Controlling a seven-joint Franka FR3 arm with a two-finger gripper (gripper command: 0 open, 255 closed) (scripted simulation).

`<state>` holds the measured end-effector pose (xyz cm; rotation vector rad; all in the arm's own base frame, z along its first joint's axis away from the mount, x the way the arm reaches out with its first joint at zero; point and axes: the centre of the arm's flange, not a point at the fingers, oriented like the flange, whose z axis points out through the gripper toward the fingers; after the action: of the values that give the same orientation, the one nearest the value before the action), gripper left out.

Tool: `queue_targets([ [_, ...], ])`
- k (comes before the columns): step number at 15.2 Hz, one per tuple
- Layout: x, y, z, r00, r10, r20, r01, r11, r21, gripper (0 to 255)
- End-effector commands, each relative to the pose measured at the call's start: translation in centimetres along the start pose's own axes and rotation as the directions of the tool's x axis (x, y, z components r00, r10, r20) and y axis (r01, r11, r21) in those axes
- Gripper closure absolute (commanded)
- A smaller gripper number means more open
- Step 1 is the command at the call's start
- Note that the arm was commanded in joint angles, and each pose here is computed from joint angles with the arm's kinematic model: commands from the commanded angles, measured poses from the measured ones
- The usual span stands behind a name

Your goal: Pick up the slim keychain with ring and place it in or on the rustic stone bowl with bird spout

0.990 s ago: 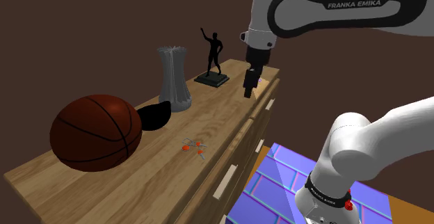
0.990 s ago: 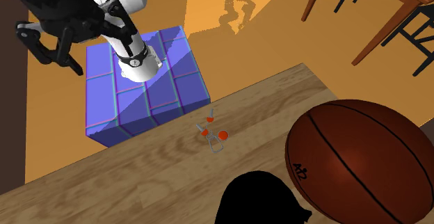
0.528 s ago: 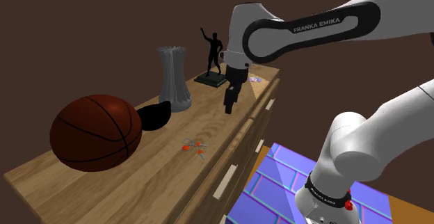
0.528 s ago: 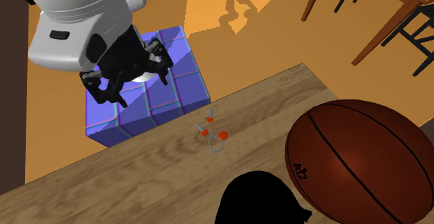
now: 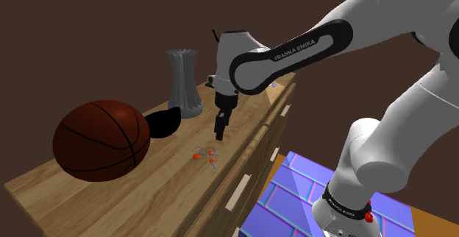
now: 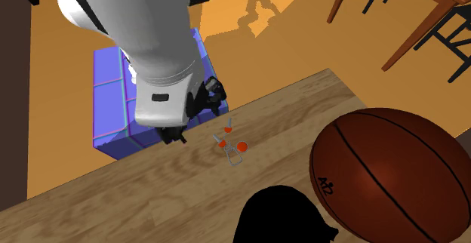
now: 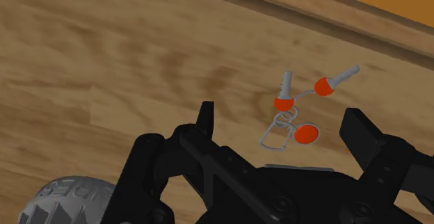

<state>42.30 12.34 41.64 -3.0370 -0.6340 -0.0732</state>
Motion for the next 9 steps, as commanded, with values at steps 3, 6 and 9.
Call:
queue_targets([
  [3, 2.9, -2.0, 3.7, 0.998, -0.058, -0.01, 0.058, 0.998, 0.014, 0],
  [6, 3.5, -2.4, 5.5, 0.997, -0.07, -0.012, 0.071, 0.997, 0.017, 0],
  [9, 3.6, -2.4, 7.1, 0.997, -0.07, -0.012, 0.071, 0.997, 0.017, 0],
])
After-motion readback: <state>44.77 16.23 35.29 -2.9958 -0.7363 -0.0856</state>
